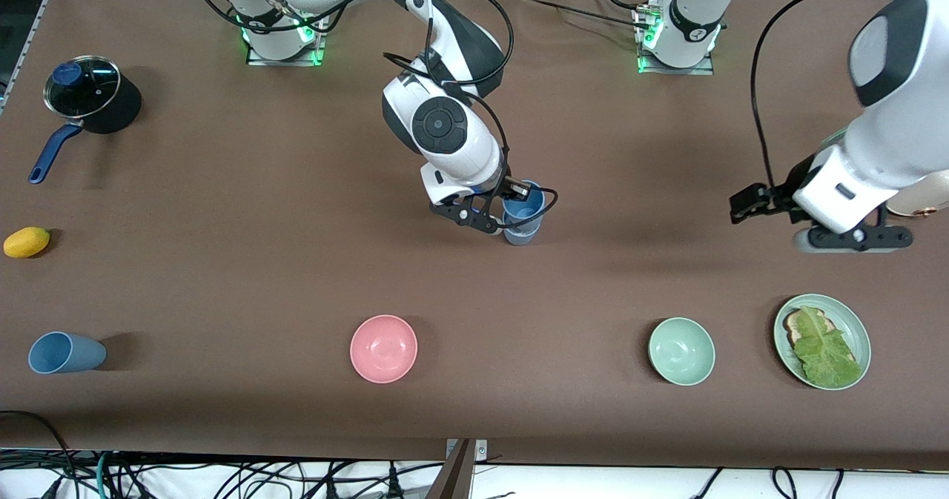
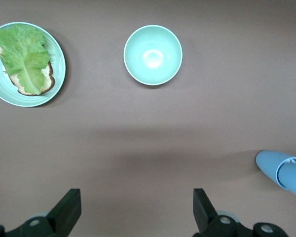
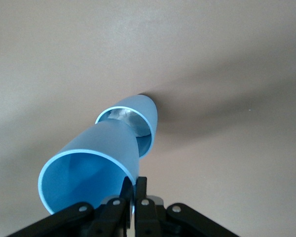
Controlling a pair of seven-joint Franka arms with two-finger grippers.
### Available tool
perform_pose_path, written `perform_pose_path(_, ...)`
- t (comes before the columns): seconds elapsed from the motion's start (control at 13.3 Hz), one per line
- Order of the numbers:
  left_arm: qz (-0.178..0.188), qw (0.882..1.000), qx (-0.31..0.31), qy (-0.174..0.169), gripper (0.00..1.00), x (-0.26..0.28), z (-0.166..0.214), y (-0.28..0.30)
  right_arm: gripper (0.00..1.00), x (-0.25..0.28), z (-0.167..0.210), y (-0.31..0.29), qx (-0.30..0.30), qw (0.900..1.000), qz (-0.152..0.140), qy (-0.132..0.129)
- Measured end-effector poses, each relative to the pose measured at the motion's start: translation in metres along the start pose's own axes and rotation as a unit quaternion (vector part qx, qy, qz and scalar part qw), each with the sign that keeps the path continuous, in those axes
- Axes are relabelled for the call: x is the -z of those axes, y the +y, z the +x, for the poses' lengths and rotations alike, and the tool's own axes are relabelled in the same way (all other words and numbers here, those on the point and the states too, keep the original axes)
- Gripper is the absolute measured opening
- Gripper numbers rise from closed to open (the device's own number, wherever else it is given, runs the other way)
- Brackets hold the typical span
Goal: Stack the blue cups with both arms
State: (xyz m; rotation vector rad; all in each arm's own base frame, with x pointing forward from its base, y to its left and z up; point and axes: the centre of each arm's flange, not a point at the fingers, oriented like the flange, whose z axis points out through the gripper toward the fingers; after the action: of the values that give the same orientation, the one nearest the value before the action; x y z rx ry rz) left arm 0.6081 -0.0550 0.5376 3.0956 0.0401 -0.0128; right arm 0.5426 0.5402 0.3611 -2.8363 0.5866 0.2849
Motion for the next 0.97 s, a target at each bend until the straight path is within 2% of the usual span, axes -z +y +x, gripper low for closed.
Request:
perform_pose_path(0.22,0.008,1.0,0.001,0.019,1.0,0.017,-0.04,-0.019,0.04,-0.006,-0.001,0.004,-0.001,1.0,-0.019,-0.01)
perform_pose_path(0.45,0.012,1.0,-0.013,0.022,1.0,0.023,-0.069,-0.004,0.04,-0.011,-0.001,0.006,-0.001,1.0,-0.026,-0.014)
perform_pose_path(0.75,0.02,0.999,-0.025,0.018,1.0,0.018,-0.07,0.005,0.04,-0.02,0.009,0.01,-0.008,0.999,-0.03,-0.012)
perform_pose_path(0.97,0.02,1.0,-0.018,0.006,1.0,0.011,-0.066,-0.004,0.04,-0.014,0.017,0.01,-0.013,1.0,-0.019,-0.006)
